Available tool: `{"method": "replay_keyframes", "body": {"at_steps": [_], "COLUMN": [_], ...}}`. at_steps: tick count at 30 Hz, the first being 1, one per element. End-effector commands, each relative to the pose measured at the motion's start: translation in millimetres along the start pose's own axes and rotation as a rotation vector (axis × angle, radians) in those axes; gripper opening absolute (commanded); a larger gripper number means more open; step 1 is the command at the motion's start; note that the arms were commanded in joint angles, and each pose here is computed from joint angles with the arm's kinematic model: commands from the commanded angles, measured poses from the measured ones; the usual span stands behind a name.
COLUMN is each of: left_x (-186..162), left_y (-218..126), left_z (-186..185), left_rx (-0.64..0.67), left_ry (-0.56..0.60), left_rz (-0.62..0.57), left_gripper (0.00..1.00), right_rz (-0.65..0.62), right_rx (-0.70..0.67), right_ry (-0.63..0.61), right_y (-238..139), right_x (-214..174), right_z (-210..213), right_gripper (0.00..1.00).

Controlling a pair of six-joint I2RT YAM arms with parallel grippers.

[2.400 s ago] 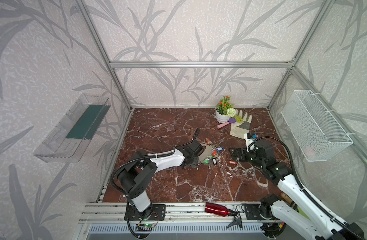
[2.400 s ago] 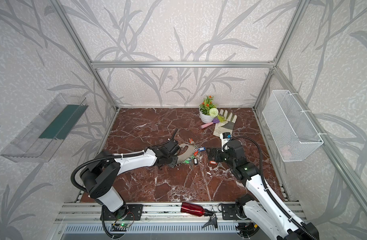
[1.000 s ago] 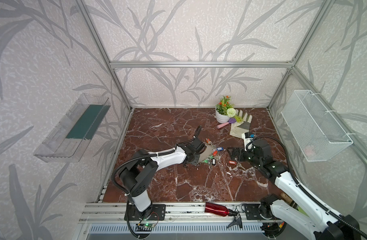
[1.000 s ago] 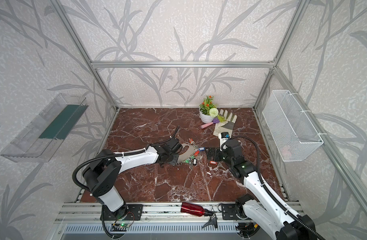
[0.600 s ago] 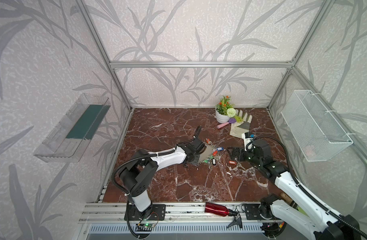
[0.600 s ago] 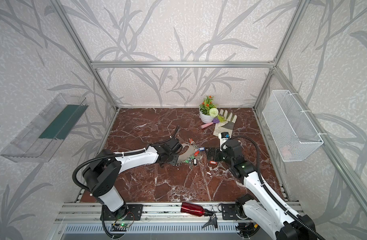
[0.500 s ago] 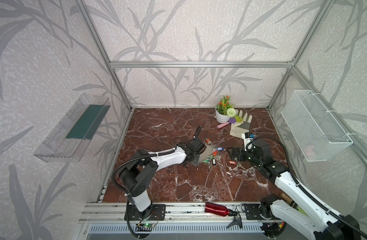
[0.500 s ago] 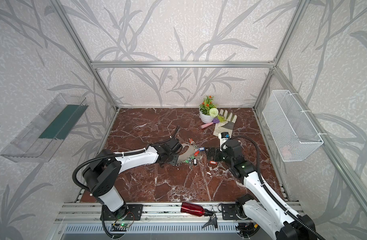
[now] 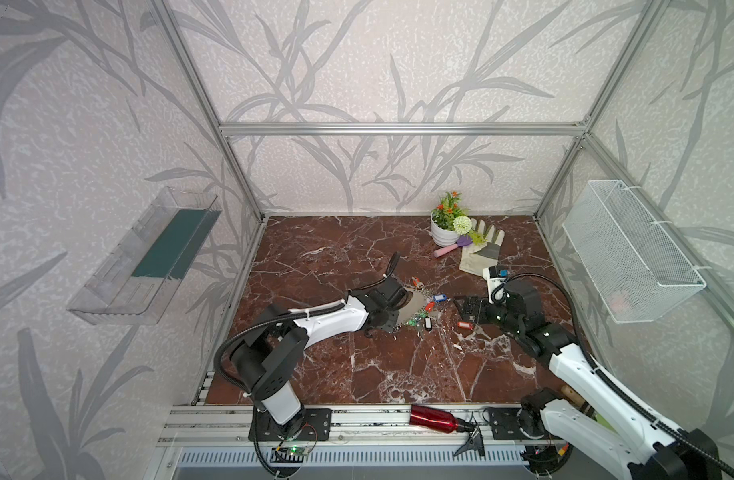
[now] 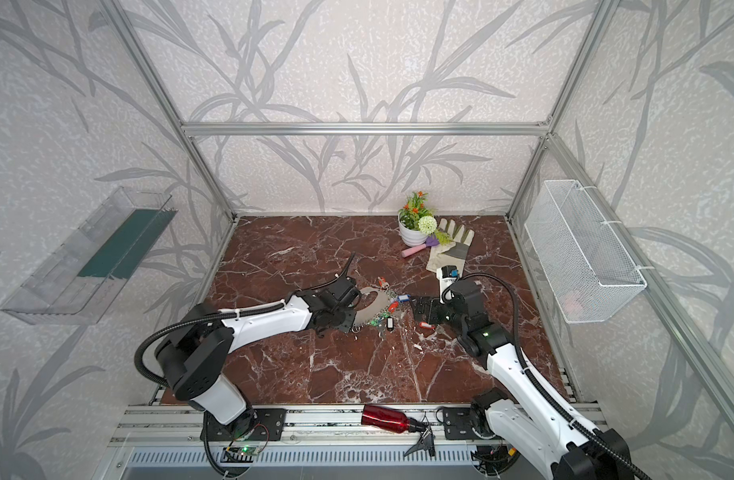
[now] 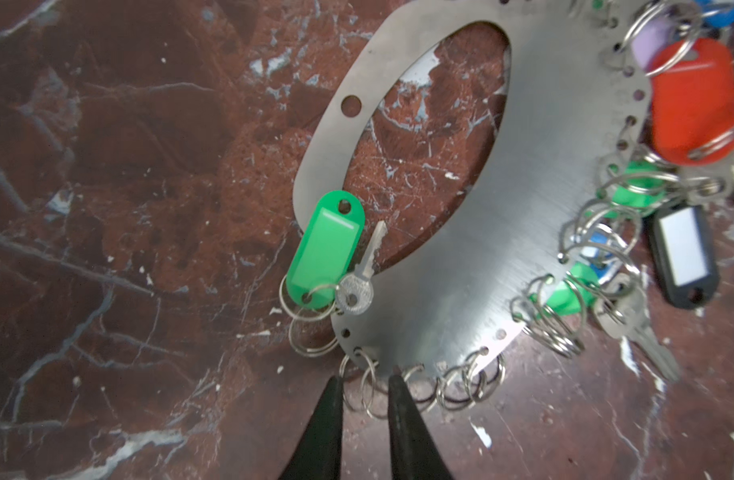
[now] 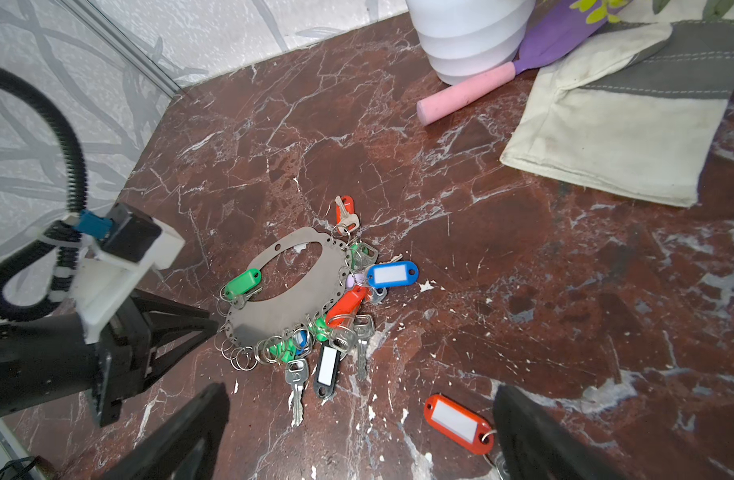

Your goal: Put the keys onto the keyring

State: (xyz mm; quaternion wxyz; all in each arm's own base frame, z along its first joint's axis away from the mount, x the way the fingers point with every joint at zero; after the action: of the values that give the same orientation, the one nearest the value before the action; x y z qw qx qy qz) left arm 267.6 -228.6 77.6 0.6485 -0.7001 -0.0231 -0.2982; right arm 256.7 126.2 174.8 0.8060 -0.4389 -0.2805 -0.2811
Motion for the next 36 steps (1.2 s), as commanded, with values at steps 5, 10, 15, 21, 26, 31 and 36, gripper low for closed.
{"method": "replay_keyframes", "body": {"at_steps": [5, 10, 15, 21, 26, 31, 36], "left_x": [7, -4, -7, -7, -7, -9, -10], "left_y": [-37, -38, -34, -25, -16, -10, -3], "left_z": [14, 25, 19, 11, 10, 9, 5], "left_rx": [-0.001, 0.026, 0.004, -0.015, 0.000, 0.013, 0.003], "left_ry": [-0.072, -0.065, -0.044, -0.019, -0.014, -0.003, 0.007], "left_rz": [-0.179, -0.240, -0.186, -0.121, -0.084, -0.043, -0.017], "left_gripper": [0.27, 0.31, 0.32, 0.37, 0.39, 0.40, 0.40], "right_rz": [-0.017, -0.010, -0.014, -0.010, -0.003, 0.033, 0.105], "right_rx": [-0.033, -0.029, -0.026, -0.021, -0.023, -0.003, 0.038], "right_ry": [-0.063, -0.081, -0.091, -0.100, -0.103, -0.110, -0.114], "right_y": [-4, -5, -5, -6, -11, -16, -22], "right_x": [-1, 0, 4, 1, -6, -16, -35], "right_z": [4, 6, 8, 10, 10, 15, 19], "right_gripper": [0.99, 0.99, 0.99, 0.99, 0.99, 0.99, 0.99]}}
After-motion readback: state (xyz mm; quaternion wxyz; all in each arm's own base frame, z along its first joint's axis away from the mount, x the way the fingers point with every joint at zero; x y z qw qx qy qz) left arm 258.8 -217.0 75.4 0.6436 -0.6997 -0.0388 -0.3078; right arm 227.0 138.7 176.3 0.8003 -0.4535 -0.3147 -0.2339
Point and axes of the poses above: each gripper's point midway between its finger pads, its own y axis out along the fingers, its own z axis along the line the jaws close on, x = y × z, the point moved 3 cm from there along -y, back along the fingers, and after that the axes turned 3 degrees about y, right-handed, at the moved point
